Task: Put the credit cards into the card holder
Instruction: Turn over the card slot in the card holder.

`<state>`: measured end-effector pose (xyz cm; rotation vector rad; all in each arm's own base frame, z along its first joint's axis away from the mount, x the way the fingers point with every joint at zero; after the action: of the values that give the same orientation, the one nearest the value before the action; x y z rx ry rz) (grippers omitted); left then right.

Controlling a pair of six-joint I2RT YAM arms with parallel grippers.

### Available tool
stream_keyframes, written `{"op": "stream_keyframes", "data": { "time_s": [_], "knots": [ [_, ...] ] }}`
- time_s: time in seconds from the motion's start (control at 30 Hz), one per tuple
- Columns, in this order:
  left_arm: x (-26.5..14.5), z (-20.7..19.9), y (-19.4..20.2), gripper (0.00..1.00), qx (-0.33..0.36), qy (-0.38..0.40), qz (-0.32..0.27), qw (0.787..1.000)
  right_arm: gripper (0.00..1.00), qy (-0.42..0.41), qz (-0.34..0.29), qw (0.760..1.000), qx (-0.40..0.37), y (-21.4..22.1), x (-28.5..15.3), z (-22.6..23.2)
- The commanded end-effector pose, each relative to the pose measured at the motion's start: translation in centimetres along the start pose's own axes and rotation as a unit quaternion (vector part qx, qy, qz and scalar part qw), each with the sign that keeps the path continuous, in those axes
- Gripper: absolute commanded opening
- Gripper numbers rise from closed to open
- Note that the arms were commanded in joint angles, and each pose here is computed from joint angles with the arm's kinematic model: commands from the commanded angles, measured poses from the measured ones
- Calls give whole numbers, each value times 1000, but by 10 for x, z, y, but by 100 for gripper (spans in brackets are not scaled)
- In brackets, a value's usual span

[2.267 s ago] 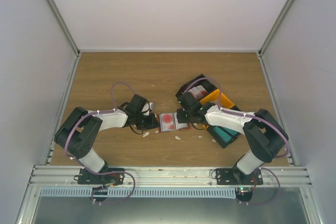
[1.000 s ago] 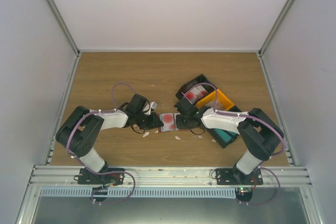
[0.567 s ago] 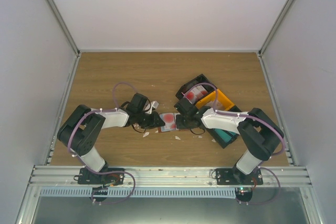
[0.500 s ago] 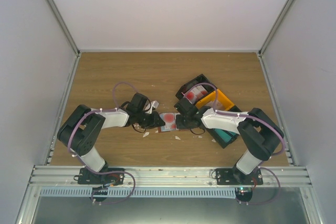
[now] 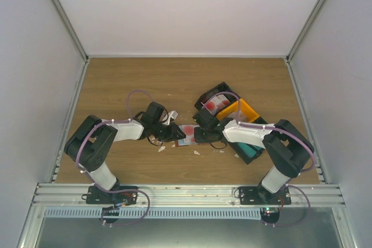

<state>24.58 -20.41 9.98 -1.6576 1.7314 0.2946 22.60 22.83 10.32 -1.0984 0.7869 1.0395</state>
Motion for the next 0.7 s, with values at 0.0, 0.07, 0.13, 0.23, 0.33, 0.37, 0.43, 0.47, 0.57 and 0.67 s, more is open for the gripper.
{"op": "stream_keyframes", "data": {
  "time_s": [0.0,0.07,0.13,0.23,0.33,0.37,0.43,0.47,0.57,0.67],
  "knots": [
    [4,-7,-7,26,-10,28,-9,1000,25,1,38,999,-28,15,12,-3],
    [5,-8,-4,26,-33,48,-13,998,25,2,37,999,-34,15,12,-2],
    [4,-10,-2,26,-47,67,-20,996,25,6,36,999,-38,14,13,-1],
    [4,-16,-4,26,-53,85,-32,994,21,13,36,998,-44,15,15,0],
    [5,-20,-7,27,-51,96,-31,994,20,16,36,998,-52,15,17,2],
    [6,-20,-8,27,-51,98,-30,993,20,17,36,998,-56,16,17,3],
    [9,-21,-8,27,-49,100,-25,993,20,14,36,997,-61,16,17,6],
    [10,-21,-8,27,-48,101,-23,993,20,9,35,997,-63,15,16,7],
    [11,-24,-9,27,-39,103,-20,994,21,-12,24,997,-70,14,9,11],
    [14,-28,-11,35,-24,99,-11,995,23,-20,6,997,-70,10,1,12]
  ]
}}
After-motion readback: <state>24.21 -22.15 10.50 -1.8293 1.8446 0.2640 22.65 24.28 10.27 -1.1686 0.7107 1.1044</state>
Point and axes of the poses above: each gripper's point midway between its finger pads, its own x axis out along the fingers, its own z axis along the line the jaws close on, y = z × x, the point moved 9 cm from there along -x, back along the fingers, and after that the axes turned 11 degrees about x, right-handed, at the moved point
